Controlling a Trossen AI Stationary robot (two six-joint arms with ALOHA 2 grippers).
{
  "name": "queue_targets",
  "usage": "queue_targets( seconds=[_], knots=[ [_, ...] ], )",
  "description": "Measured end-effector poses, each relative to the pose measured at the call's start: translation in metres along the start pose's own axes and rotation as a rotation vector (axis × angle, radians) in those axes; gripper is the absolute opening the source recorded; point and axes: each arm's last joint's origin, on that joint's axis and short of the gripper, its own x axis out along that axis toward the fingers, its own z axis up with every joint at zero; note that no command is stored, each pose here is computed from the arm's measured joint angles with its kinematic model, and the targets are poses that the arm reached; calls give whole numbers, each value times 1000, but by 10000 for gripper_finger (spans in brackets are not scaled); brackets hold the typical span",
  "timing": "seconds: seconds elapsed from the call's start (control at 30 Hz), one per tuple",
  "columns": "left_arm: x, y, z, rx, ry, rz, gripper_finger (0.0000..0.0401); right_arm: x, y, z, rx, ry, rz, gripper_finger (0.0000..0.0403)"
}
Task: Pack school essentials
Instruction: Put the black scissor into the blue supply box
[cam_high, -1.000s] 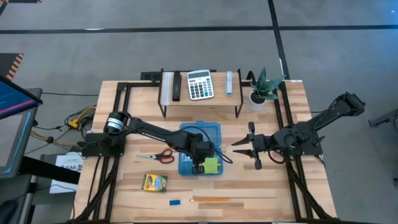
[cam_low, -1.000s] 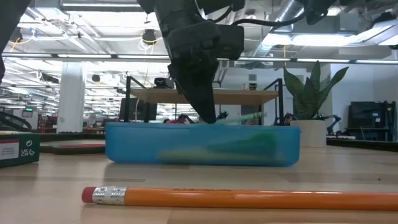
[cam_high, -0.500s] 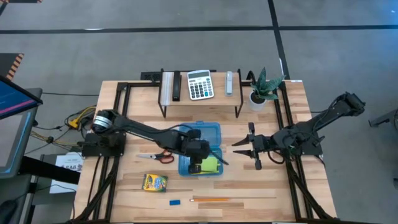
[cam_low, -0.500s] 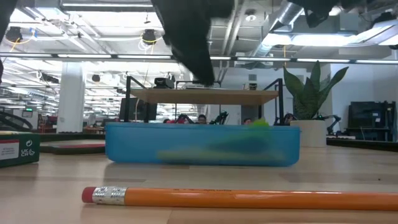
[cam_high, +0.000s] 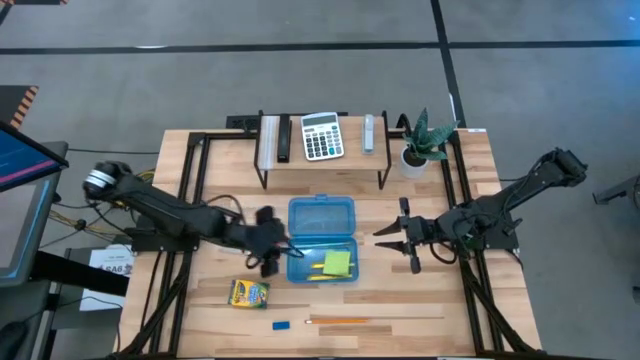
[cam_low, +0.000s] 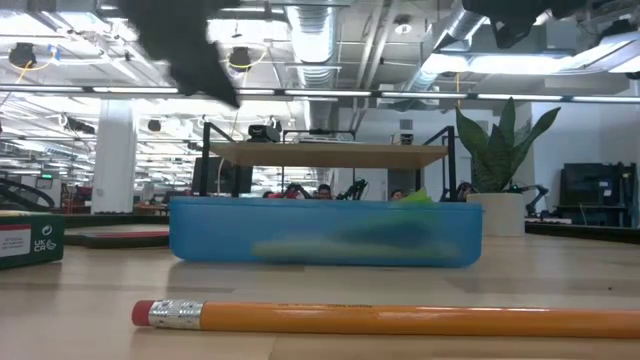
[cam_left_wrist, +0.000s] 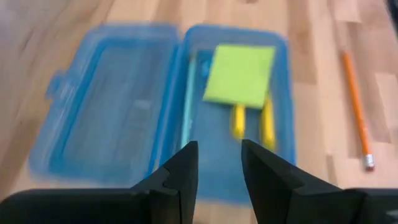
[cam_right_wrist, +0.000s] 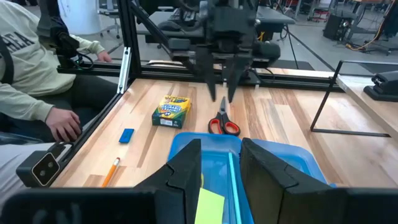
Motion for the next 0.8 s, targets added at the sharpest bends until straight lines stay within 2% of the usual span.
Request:
queue_targets(
  seconds=[0.17, 0.33, 0.6, 0.8],
  knots=[
    [-9, 18, -50, -162, 74, 19, 108, 1, -2, 0, 3, -2, -12, 128],
    [1, 24, -83, -166, 164, 48, 108, 2, -6, 1, 19, -3, -28, 128],
    [20, 21, -92, -112, 221, 52, 108, 7, -3, -4, 13, 27, -25, 128],
    [32, 22, -96, -115, 266, 46, 108, 19, -1, -13, -1, 68, -38, 128]
  ],
)
